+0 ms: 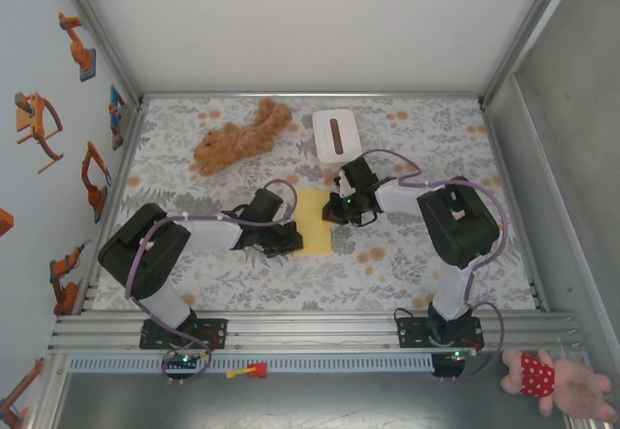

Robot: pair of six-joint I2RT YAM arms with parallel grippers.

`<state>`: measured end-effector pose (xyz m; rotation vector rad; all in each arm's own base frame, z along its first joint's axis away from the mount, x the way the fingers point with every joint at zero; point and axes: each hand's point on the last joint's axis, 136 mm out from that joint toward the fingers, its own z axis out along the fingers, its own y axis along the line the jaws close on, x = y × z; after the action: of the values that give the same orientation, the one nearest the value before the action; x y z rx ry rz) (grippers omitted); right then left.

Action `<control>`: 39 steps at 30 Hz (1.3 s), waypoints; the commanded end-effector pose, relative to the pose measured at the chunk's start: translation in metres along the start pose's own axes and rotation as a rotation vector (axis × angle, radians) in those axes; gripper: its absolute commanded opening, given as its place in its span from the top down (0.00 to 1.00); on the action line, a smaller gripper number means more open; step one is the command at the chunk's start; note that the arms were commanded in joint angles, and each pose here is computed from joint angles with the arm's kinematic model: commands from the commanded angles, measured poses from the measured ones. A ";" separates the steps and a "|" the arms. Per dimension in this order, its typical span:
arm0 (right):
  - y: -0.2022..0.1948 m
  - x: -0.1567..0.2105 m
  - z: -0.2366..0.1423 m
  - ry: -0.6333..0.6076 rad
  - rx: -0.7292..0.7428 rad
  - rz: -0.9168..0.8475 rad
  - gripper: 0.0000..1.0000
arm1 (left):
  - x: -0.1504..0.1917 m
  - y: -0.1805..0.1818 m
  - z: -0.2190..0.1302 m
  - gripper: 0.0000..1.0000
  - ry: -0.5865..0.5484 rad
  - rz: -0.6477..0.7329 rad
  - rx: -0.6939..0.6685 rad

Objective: Fold a paper plane with a square sheet of paper (pick it up from the middle)
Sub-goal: First fold the square sheet of paper in half at the center of the table.

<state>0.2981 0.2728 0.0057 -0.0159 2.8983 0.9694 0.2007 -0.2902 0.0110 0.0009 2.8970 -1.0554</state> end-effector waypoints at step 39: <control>0.009 0.014 -0.098 -0.339 0.094 0.086 0.49 | -0.087 -0.063 -0.032 0.52 -0.169 0.003 0.066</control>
<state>0.2681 0.2183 0.0856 0.1900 2.6828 0.7325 0.2775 -0.3109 0.0804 -0.1229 2.6806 -1.0675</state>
